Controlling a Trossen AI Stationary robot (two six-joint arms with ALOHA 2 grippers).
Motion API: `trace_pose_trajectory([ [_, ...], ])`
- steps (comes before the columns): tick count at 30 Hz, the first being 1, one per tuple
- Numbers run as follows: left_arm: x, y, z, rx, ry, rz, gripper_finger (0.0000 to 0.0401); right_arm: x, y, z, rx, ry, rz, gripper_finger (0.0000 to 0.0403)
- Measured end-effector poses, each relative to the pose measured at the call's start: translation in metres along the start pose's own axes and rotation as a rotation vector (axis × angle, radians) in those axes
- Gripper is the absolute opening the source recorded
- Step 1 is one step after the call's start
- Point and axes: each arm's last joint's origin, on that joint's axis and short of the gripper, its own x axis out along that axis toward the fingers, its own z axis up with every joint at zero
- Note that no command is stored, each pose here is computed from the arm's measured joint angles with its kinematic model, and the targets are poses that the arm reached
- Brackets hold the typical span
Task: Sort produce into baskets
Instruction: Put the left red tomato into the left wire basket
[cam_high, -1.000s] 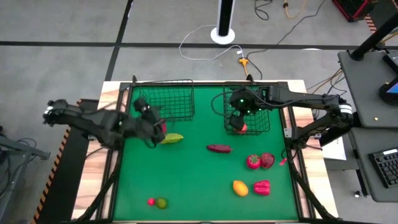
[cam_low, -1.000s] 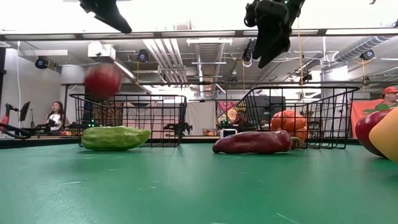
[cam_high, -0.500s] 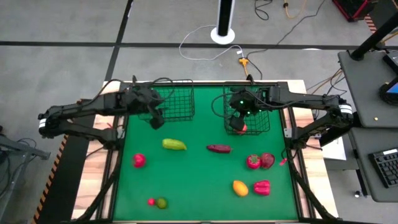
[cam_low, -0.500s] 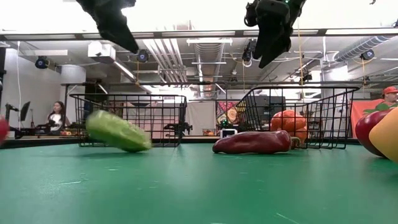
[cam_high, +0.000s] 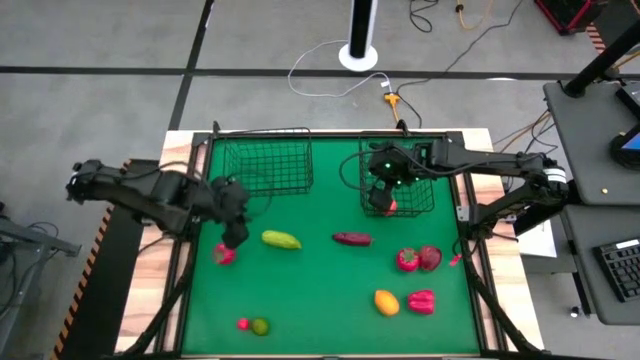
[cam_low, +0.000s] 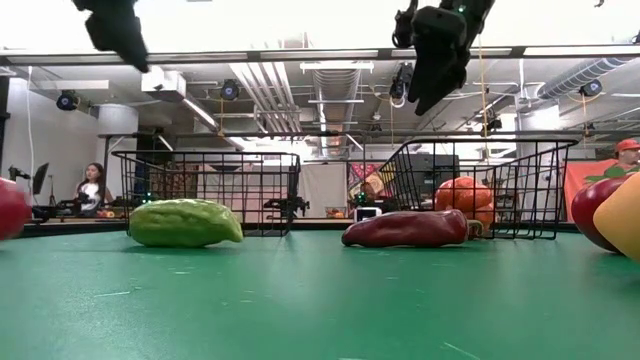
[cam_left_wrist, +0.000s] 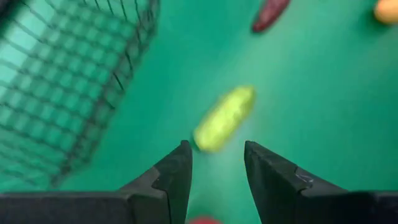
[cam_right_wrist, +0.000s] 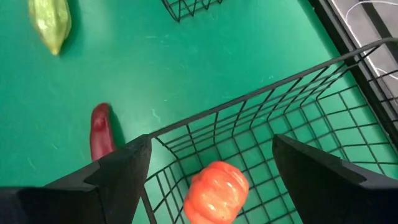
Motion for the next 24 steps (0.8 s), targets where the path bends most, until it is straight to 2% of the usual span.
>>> trace_pose_trajectory([
  [7,0.005,-0.023,-0.024,-0.112,0.190,-0.003,0.0135,0.005,0.000,-0.004,-0.005,0.021,0.000,0.0325],
  [10,0.012,-0.031,-0.032,-0.134,0.280,0.041,0.0152,0.006,0.001,-0.006,-0.010,0.030,0.030,0.0325],
  [14,0.025,-0.041,-0.034,-0.111,0.324,0.107,0.0198,0.007,0.002,-0.005,-0.016,0.015,0.053,0.0325],
  [19,0.042,-0.046,-0.037,-0.080,0.340,0.210,0.0278,0.007,0.002,-0.005,-0.020,0.016,0.069,0.0325],
  [24,0.052,-0.043,-0.043,-0.120,0.381,0.312,0.0340,0.007,0.004,-0.005,-0.019,0.024,0.116,0.0325],
])
